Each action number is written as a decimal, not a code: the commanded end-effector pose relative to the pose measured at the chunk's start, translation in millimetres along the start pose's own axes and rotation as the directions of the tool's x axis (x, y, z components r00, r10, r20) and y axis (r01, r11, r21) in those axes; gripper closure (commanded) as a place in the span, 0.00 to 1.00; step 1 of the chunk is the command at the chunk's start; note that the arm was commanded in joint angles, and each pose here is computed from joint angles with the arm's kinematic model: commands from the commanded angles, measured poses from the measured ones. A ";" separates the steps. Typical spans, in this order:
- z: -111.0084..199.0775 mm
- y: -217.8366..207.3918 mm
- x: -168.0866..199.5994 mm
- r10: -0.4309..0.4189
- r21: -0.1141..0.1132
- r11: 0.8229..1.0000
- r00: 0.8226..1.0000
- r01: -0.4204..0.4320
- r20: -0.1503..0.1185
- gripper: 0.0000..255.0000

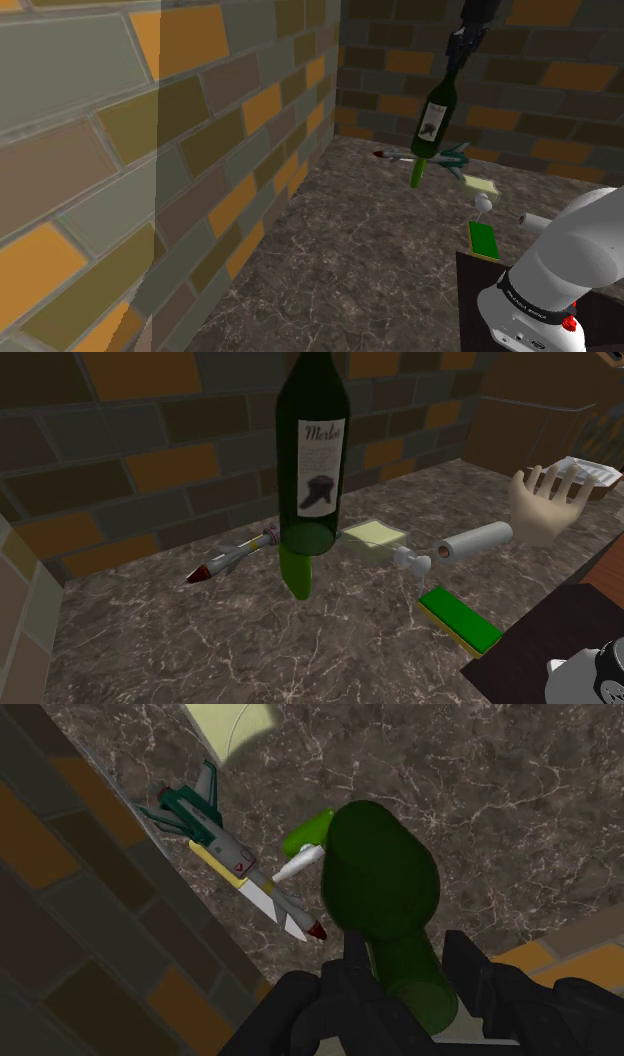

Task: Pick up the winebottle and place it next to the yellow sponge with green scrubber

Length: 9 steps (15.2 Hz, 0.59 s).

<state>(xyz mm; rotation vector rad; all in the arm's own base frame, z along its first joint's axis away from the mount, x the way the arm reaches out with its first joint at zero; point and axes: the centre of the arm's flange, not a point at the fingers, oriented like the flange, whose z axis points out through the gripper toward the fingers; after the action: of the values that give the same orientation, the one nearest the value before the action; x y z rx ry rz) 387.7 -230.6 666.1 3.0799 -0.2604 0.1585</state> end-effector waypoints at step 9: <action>-71.8 26.4 -109.7 -0.001 0.000 1.000 1.000 0.001 -0.001 1.00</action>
<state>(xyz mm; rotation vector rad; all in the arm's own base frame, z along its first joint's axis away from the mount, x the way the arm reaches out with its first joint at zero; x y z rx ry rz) 282.9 -234.8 723.9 3.0793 -0.2601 0.1607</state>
